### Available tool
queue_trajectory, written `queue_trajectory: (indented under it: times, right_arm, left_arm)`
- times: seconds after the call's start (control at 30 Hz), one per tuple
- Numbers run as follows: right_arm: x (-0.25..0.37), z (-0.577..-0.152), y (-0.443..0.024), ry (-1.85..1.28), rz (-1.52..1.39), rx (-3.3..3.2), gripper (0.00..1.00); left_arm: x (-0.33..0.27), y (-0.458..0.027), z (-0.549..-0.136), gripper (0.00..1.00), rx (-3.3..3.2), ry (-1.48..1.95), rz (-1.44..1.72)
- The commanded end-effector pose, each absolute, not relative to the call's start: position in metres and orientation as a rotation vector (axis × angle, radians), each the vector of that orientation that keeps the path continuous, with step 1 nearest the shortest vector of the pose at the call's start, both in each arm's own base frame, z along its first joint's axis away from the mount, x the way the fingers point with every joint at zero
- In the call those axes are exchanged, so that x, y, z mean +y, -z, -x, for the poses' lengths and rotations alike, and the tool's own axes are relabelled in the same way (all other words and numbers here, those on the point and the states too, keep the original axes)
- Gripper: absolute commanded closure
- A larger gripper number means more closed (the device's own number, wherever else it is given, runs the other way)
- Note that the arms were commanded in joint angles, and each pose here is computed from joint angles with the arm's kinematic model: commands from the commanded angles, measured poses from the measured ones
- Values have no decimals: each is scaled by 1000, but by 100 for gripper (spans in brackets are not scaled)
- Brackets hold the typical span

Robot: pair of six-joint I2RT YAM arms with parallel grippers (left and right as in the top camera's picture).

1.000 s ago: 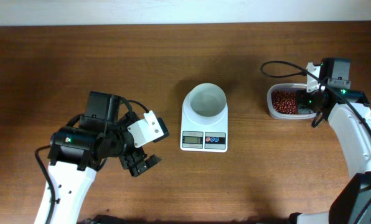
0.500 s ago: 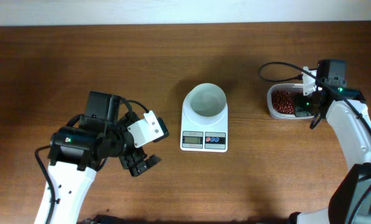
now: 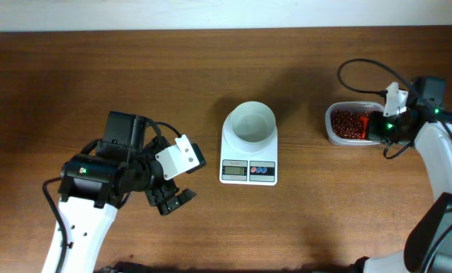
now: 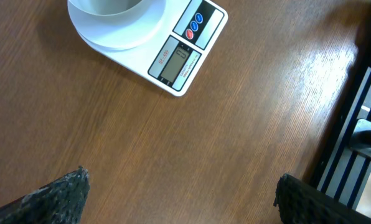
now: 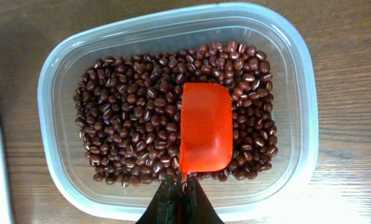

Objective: Scoop and weigh 50g on scale
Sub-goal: 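Dip the scoop into the red beans and scoop them up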

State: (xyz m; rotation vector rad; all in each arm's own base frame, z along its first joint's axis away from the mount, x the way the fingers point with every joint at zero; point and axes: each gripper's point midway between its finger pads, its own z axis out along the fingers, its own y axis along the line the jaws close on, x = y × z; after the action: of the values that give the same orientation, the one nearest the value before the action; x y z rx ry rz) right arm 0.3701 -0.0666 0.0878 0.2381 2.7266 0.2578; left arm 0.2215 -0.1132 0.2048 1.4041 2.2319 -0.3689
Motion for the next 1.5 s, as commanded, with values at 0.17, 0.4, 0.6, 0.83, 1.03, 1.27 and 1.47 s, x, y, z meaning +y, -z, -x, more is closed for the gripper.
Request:
queue_trajectory:
  times: [0.17,0.4,0.6,0.83,1.03,1.27,1.47]
  right_arm:
    - [-80,-363,-74,-538,-516,2699,96]
    - [-98,-360,-85,-691,-632,2592,96]
    - [-100,-361,-97,-825,-655,2504,96]
    - [-104,-364,-114,-964,-660,2389,96]
    - [-103,-365,-123,-1040,-654,2333,96]
    - [-90,-368,-140,-1177,-603,2252,96]
    - [-81,-369,-154,-1277,-563,2188,96]
  left_arm:
    - [-115,-206,-220,1,2215,387,-1404]
    - [-115,-206,-220,1,2215,387,-1404]
    - [-115,-206,-220,1,2215,388,-1404]
    - [-115,-206,-220,1,2215,388,-1404]
    - [-115,-206,-220,1,2215,388,-1404]
    - [-115,-206,-220,1,2215,388,-1404]
    - [-115,-206,-220,1,2215,388,-1404]
